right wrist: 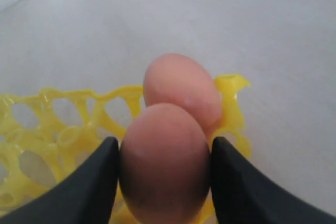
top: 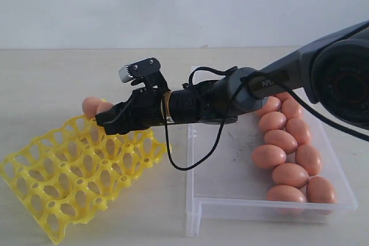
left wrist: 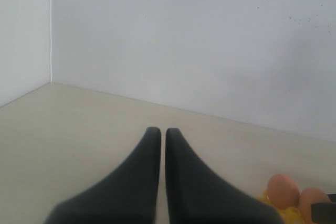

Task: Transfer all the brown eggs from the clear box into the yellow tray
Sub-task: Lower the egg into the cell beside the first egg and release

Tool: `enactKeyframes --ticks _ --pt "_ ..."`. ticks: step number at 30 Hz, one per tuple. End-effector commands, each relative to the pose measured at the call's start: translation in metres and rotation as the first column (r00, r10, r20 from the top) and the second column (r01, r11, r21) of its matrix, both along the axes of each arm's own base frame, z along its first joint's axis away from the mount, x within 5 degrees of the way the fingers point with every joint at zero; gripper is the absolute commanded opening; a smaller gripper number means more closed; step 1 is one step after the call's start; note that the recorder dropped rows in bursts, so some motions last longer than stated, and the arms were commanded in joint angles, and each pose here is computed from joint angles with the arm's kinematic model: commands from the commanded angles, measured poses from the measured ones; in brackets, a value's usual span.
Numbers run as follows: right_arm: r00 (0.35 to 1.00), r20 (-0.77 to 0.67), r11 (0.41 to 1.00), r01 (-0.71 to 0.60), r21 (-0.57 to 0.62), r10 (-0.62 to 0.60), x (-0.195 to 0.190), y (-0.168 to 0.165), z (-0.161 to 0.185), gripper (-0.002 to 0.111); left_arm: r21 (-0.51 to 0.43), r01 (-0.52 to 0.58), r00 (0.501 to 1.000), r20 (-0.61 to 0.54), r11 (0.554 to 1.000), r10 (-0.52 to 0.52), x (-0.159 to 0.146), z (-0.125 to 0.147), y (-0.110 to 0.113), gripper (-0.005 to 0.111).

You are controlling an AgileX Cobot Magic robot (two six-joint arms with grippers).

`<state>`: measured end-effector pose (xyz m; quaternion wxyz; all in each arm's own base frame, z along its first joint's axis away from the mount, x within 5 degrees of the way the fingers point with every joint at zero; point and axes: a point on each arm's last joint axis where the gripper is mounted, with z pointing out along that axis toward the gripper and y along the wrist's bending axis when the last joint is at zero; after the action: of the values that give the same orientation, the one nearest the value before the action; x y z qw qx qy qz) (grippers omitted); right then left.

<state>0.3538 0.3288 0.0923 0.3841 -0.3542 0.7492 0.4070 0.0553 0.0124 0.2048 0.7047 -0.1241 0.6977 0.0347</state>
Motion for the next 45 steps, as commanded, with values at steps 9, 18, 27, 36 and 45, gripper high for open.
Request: enactKeyframes --ticks 9,18,27,36,45 --pt "1.000 -0.010 1.000 -0.004 -0.026 0.004 -0.001 0.000 -0.006 0.053 -0.014 -0.002 1.000 0.019 1.000 0.002 0.000 0.001 0.000 0.004" --pt "1.000 0.010 0.999 0.003 -0.033 -0.003 0.000 -0.001 0.002 0.053 -0.013 -0.002 1.000 0.021 1.000 0.002 0.000 0.002 0.000 0.004" --pt "0.997 0.080 1.000 0.014 -0.012 -0.013 0.002 -0.002 0.042 0.053 -0.013 -0.002 1.000 0.021 1.000 0.002 0.000 0.002 0.000 0.004" --pt "0.991 0.014 0.985 -0.131 -0.110 0.133 -0.013 -0.004 0.046 0.052 -0.013 -0.002 1.000 0.020 1.000 0.002 0.000 0.002 0.000 0.004" --pt "0.907 0.307 0.940 -0.205 -0.274 0.287 -0.033 -0.024 0.125 0.013 -0.013 -0.002 1.000 0.020 1.000 0.002 0.000 0.002 0.000 0.004"
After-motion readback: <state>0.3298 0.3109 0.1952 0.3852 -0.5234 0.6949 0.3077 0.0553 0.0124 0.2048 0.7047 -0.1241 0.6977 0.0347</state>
